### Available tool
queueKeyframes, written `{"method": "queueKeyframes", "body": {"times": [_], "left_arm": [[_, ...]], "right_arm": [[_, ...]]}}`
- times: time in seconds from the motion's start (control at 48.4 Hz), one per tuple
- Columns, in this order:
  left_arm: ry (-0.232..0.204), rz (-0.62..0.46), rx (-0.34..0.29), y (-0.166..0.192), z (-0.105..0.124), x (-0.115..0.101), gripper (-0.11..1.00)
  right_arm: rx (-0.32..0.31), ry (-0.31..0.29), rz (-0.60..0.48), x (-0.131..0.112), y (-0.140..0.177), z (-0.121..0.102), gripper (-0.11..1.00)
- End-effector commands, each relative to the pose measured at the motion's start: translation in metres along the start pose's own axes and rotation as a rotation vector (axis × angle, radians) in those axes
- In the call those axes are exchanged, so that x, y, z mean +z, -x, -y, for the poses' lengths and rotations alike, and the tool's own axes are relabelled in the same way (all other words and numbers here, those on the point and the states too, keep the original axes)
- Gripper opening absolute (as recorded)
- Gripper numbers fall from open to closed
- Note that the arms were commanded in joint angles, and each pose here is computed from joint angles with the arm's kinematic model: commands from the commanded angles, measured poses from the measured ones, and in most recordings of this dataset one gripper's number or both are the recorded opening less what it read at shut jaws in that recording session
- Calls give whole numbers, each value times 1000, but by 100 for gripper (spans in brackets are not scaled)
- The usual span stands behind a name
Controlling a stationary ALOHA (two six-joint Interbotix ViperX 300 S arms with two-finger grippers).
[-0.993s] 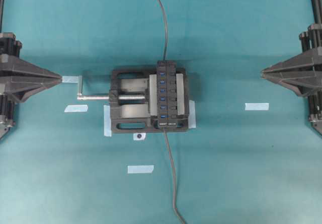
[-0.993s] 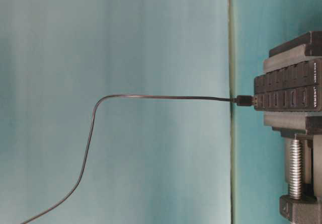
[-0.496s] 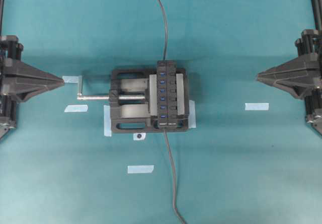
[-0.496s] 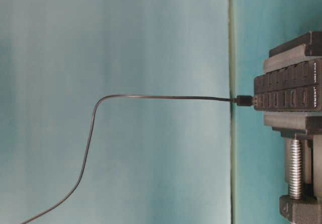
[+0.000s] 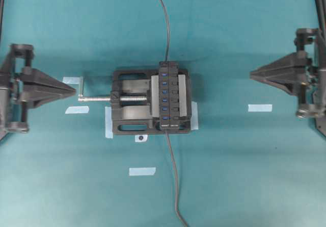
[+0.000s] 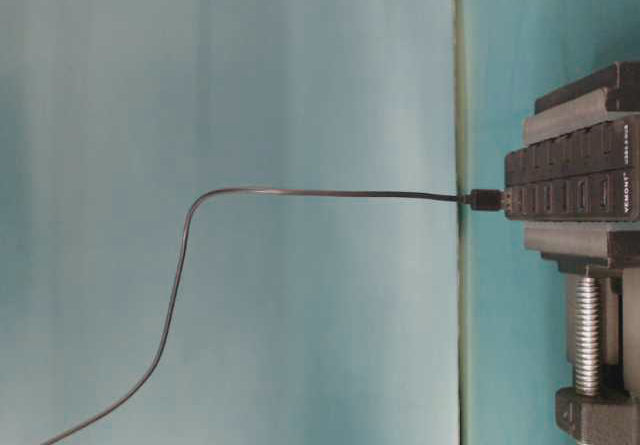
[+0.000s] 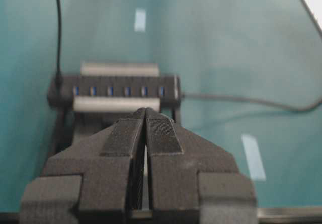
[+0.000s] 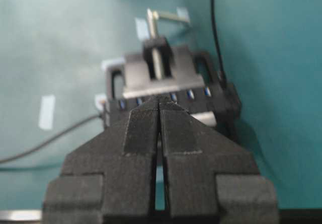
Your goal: Insert the USB into the second port from the front of the fixed hub.
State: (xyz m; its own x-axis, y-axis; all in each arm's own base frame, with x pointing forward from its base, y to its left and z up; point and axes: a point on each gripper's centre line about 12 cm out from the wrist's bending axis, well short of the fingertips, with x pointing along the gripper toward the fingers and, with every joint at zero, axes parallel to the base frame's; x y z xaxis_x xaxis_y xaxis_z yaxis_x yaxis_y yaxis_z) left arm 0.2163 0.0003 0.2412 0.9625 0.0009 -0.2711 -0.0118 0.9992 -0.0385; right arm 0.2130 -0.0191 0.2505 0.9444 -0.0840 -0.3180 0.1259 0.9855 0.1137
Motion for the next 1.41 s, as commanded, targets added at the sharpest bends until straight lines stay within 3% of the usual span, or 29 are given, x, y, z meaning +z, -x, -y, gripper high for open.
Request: {"method": "queueKeyframes", "body": {"times": [0.0, 0.579, 1.386], "left_arm": [[6, -8, 0, -6, 0, 3, 0], [7, -49, -5, -11, 2, 2, 0], [10, -114, -1, -10, 1, -4, 0]], "right_arm": [[-6, -11, -4, 10, -7, 0, -2], [-132, 19, -267, 8, -76, 34, -2], [-151, 138, -431, -9, -162, 63, -2]]}}
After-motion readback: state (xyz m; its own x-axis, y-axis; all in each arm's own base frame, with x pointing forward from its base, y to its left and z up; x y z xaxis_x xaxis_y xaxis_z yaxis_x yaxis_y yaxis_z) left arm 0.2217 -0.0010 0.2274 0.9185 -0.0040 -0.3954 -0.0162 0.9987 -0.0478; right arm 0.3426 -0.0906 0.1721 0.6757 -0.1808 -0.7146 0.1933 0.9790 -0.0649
